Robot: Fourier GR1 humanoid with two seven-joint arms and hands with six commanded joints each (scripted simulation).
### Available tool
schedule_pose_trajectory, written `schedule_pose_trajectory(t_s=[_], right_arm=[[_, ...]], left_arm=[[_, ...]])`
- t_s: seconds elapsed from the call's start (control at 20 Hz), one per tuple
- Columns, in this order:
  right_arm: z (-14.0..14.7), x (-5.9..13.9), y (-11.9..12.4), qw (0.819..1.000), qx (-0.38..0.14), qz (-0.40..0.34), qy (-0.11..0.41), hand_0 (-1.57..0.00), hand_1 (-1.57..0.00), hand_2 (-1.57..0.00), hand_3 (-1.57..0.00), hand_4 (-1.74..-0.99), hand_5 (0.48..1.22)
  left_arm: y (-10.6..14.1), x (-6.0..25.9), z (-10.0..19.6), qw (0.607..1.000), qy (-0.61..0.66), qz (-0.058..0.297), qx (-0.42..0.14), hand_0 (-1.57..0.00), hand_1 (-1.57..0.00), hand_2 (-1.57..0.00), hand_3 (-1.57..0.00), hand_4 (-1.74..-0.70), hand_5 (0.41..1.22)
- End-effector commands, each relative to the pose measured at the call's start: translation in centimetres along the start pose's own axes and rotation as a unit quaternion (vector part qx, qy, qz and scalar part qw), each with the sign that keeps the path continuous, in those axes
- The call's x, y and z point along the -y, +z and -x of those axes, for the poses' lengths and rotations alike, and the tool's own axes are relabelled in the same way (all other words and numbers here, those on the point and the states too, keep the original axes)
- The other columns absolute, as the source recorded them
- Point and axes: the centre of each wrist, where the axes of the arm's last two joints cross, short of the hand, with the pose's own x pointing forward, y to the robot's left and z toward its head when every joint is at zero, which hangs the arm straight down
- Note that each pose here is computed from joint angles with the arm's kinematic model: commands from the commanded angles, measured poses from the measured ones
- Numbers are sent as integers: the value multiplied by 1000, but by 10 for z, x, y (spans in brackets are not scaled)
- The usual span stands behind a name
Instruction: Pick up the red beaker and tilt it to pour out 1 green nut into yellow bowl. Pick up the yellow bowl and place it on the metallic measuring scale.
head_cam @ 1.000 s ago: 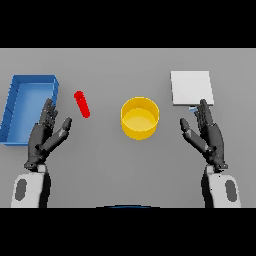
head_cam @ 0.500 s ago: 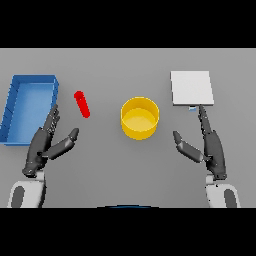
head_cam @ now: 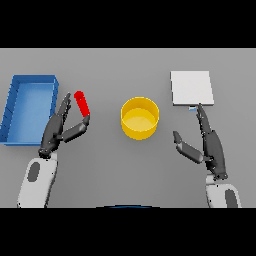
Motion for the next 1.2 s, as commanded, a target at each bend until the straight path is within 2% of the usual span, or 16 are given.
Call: schedule_pose_trajectory(t_s=[0.0,0.2,0.65,0.9,1.05,1.1,1.15], right_arm=[[2,4,1,1000,-3,2,8,1,1,1,1,-1281,635],[2,2,0,1000,-10,4,7,1,1,1,1,-1267,635],[3,6,3,1000,-5,7,-1,1,1,1,1,-1269,642],[0,6,-2,1000,-10,7,3,1,1,1,1,-1264,640],[0,7,0,1000,-6,8,6,1,1,1,1,-1261,641],[0,5,1,1000,-8,7,8,1,1,1,1,-1259,642],[1,8,2,1000,-9,10,6,1,1,1,1,-1260,642]], left_arm=[[-7,2,1,1000,1,-1,1,1,1,1,1,-1255,660],[-29,0,2,1000,-1,0,6,1,1,1,1,-1276,680],[-61,10,-1,1000,-12,10,-9,1,1,1,1,-1289,683],[-71,16,0,1000,8,20,6,1,1,1,1,-1320,692],[-76,17,5,1000,20,14,0,1,1,0,1,-1348,704],[-77,19,3,999,29,8,11,1,-26,-67,-31,-1378,724],[-80,17,3,999,38,1,12,-119,-146,-182,-124,-1410,750]])
